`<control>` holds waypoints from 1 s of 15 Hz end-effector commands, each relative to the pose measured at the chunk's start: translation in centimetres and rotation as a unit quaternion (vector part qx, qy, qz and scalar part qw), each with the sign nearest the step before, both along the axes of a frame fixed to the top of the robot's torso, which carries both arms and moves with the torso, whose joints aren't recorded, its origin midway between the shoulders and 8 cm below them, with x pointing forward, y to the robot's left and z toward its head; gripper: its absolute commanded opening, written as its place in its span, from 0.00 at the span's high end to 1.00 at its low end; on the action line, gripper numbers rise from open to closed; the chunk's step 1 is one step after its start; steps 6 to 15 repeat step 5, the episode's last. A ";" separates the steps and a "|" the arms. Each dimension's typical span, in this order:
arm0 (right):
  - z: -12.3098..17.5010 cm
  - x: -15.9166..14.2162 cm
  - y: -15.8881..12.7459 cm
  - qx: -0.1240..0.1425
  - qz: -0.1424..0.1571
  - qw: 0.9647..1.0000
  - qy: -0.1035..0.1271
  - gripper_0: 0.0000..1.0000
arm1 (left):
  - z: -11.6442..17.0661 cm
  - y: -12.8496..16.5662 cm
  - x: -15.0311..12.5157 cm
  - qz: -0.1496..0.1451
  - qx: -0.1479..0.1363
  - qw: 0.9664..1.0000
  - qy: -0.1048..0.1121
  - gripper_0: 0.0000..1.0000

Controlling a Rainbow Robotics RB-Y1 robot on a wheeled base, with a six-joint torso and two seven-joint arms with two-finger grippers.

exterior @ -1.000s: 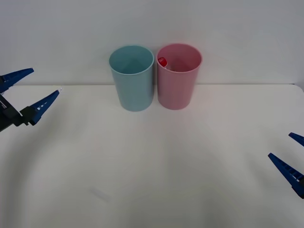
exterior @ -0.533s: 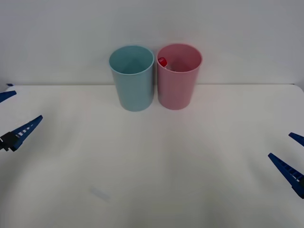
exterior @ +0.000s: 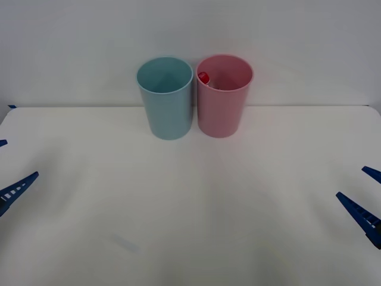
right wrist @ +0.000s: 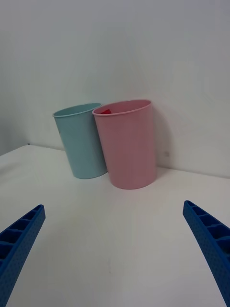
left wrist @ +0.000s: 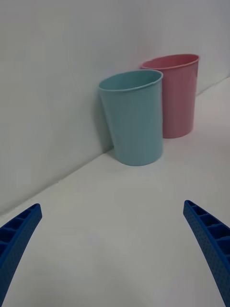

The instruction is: Grasp the object on the table and drop it into the matching bin: aluminum can to the light blue bin, PET bottle to the pink bin.

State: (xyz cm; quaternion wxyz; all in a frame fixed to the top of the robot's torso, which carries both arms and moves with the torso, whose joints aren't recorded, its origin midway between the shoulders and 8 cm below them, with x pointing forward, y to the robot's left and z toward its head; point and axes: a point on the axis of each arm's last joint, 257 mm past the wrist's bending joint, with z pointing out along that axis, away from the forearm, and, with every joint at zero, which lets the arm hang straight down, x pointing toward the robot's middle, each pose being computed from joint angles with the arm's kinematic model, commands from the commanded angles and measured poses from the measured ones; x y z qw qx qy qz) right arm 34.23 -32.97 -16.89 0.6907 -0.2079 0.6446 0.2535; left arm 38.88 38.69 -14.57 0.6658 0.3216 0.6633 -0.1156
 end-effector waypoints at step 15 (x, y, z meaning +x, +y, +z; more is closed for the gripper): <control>0.0 0.0 0.0 0.000 0.000 1.000 0.000 0.00 | -0.4 -0.3 -0.4 -0.002 -0.012 1.000 0.009 0.00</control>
